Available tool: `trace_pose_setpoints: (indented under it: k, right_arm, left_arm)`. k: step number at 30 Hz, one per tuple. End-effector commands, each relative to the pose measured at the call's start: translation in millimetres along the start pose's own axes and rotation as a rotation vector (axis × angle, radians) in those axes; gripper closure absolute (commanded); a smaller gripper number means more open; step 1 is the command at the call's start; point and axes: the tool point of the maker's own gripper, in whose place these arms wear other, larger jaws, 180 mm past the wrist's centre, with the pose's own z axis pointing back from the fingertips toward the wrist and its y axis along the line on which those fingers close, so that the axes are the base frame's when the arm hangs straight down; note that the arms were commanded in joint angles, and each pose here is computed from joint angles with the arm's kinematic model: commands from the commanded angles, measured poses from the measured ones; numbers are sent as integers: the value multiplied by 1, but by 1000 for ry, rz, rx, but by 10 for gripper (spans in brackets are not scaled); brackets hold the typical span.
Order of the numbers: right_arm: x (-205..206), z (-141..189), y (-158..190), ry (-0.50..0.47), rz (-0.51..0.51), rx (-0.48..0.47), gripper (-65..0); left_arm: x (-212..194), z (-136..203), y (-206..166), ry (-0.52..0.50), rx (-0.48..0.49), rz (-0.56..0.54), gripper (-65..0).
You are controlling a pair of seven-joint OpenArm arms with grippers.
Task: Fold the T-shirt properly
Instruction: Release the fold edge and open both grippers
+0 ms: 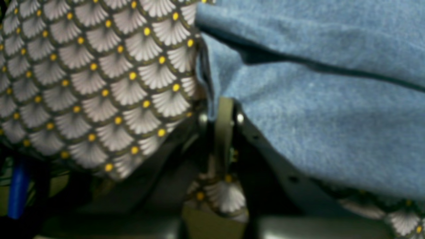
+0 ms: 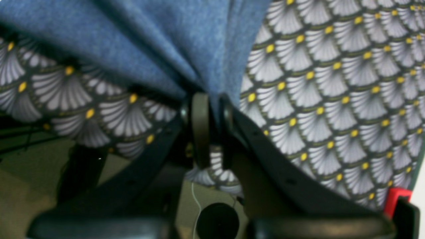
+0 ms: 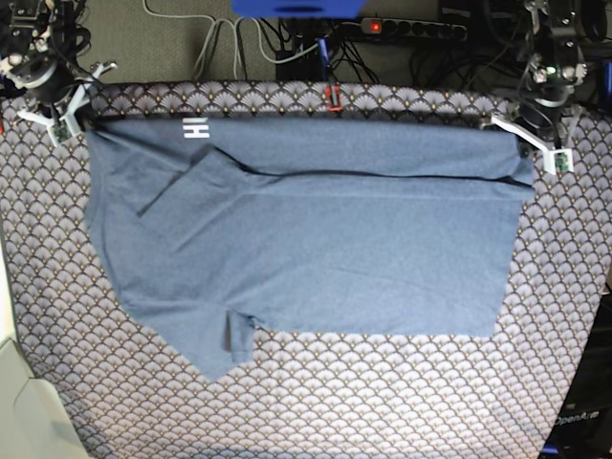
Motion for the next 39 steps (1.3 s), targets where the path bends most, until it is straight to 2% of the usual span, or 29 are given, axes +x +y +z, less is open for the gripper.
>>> trace_pose_setpoints:
  k: [1, 14, 18, 21, 24, 26, 29, 35, 39]
  right_arm:
    - [7, 5, -8, -24, 8, -22, 0]
    - [0, 4, -7, 8, 1, -21, 0]
    - [-14, 4, -9, 103, 8, -24, -26]
    - [-15, 3, -13, 125, 9, -31, -106]
    - [-15, 3, -13, 123, 9, -31, -185]
    - [-14, 3, -13, 119, 10, -33, -206]
    - [-8, 3, -17, 105, 13, -44, -201]
    - [26, 24, -40, 18, 37, -144, -189]
    - [34, 31, -48, 3, 52, -173, -192]
  left_arm:
    - [14, 1, 8, -44, 26, -12, -3]
    - [13, 1, 6, -40, 21, -14, -15]
    - [10, 2, 5, -34, 19, -17, -130]
    - [10, 2, 5, -33, 17, -17, -250]
    - [9, 2, 4, -33, 17, -16, -312]
    - [9, 2, 4, -33, 16, -15, -313]
    - [12, 2, 4, -39, 15, -15, -316]
    - [17, 3, 6, -54, 21, -15, -316]
    - [19, 3, 7, -60, 22, -14, -316]
